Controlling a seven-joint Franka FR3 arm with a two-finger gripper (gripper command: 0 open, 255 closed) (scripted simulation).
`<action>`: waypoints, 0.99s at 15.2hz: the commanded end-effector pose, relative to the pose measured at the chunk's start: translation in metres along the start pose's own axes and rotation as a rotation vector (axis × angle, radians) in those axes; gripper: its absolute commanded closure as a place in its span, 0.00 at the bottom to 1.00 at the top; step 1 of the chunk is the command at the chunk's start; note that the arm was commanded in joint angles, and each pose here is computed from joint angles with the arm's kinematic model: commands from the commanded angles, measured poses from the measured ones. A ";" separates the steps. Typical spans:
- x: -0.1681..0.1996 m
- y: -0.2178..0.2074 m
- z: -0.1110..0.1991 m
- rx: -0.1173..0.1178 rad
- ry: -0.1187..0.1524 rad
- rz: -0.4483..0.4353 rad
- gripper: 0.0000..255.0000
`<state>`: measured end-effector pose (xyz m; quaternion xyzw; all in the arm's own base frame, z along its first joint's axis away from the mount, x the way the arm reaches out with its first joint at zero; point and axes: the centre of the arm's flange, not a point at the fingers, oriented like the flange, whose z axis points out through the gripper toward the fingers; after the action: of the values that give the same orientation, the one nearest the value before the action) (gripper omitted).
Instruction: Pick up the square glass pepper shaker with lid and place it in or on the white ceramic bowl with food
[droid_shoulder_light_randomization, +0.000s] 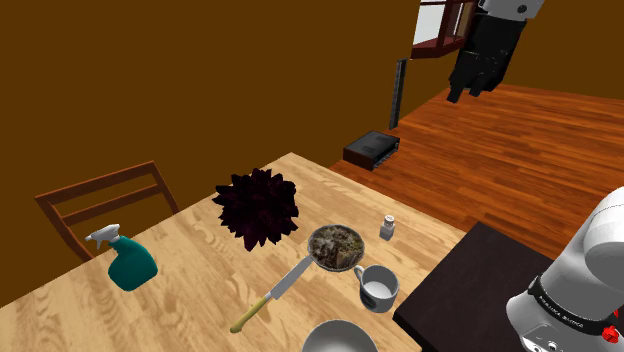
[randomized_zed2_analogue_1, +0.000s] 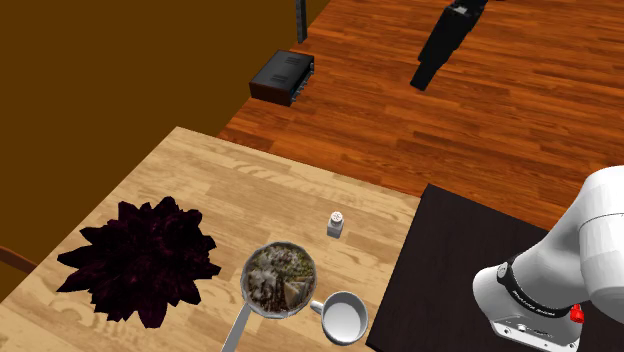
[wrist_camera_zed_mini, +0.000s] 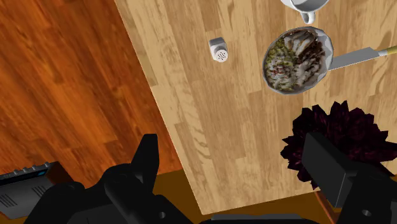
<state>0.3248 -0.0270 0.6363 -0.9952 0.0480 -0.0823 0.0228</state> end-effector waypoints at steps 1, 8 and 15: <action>0.000 0.000 0.000 0.000 0.000 0.000 0.00; 0.012 -0.012 0.091 -0.010 -0.016 -0.017 0.00; 0.022 -0.023 0.183 -0.020 -0.033 -0.035 0.00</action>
<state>0.3737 -0.0016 0.4730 -0.9972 0.0324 -0.0660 0.0129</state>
